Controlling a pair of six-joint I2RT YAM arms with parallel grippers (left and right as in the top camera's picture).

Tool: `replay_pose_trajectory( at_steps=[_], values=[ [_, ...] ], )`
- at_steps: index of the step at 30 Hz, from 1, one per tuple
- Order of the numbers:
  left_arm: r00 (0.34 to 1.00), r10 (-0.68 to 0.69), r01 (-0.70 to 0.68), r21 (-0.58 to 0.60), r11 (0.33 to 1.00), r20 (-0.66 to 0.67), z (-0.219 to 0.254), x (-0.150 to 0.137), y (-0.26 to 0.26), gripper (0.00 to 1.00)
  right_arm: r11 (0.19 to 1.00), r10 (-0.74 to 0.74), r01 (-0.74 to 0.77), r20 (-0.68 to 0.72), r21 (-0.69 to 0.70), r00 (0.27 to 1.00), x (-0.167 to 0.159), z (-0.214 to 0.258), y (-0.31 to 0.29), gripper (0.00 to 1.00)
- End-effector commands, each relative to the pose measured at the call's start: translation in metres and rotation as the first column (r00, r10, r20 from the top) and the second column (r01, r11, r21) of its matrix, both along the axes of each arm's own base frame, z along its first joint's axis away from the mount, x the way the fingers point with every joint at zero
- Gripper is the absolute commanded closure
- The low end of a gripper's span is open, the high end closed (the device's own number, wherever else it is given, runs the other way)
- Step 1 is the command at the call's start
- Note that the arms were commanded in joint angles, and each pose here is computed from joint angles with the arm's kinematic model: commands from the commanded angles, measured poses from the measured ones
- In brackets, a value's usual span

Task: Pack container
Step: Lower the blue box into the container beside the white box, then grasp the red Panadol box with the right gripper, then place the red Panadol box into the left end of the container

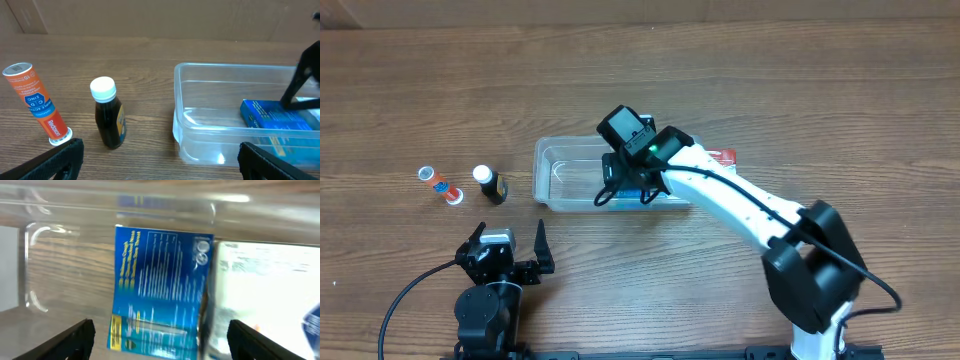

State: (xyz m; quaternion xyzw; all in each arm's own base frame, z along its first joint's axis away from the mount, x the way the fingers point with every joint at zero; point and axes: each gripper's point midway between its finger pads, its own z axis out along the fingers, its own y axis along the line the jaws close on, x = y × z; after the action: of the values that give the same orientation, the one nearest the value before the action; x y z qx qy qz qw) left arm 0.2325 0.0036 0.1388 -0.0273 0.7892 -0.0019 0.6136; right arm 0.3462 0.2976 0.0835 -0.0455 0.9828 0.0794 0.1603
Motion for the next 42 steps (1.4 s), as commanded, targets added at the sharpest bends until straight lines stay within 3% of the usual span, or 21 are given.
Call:
replay_pose_trajectory(
  at_steps=[1,5,10,14,18,23,26,31,34,37,42],
  values=[
    [1.000,-0.002,0.002,-0.009,1.000,0.009,0.001,0.000,-0.001,0.00,0.997,-0.045,0.035,0.174,0.062,0.984,0.014,0.091,-0.022,0.07],
    [1.000,-0.002,0.002,-0.009,1.000,0.009,0.001,0.000,-0.001,0.00,0.979,-0.200,0.203,0.152,-0.001,0.968,0.029,0.115,-0.125,0.00],
    [1.000,-0.002,0.002,-0.009,1.000,0.009,0.001,0.000,-0.001,0.00,0.958,-0.278,0.277,-0.015,-0.069,0.960,0.037,0.064,-0.209,0.02],
    [1.000,-0.002,0.002,-0.009,1.000,0.009,0.001,0.000,-0.001,0.00,0.989,-0.144,0.149,-0.168,0.019,0.975,0.030,0.002,-0.199,0.11],
    [1.000,-0.002,0.002,-0.009,1.000,0.009,0.001,0.000,0.000,0.00,0.995,-0.102,0.103,-0.210,-0.008,0.972,0.023,-0.019,-0.186,0.04],
    [1.000,-0.001,0.001,-0.009,1.000,0.009,0.001,0.000,0.000,0.00,0.999,-0.014,0.003,-0.246,-0.045,0.969,0.016,-0.042,-0.171,0.03],
    [1.000,-0.002,0.002,-0.009,1.000,0.009,0.001,0.000,0.000,0.00,0.996,-0.017,-0.002,-0.217,-0.085,0.976,0.025,-0.051,-0.173,0.00],
    [1.000,-0.002,0.002,-0.009,1.000,0.009,0.001,0.000,-0.001,0.00,0.991,-0.049,0.011,-0.295,-0.130,0.954,0.022,-0.090,-0.187,0.02],
    [1.000,-0.002,0.002,-0.009,1.000,0.009,0.001,0.000,-0.001,0.00,0.989,-0.093,0.054,-0.294,-0.137,0.951,0.027,-0.087,-0.202,0.23],
    [1.000,-0.002,0.002,-0.009,1.000,0.009,0.001,0.000,-0.001,0.00,0.984,-0.112,0.063,-0.301,-0.167,0.947,0.029,-0.058,-0.210,0.27],
    [1.000,-0.002,0.002,-0.009,1.000,0.009,0.001,0.000,-0.001,0.00,0.994,-0.048,0.029,-0.177,-0.107,0.983,0.017,0.048,-0.165,0.28]
  ],
)
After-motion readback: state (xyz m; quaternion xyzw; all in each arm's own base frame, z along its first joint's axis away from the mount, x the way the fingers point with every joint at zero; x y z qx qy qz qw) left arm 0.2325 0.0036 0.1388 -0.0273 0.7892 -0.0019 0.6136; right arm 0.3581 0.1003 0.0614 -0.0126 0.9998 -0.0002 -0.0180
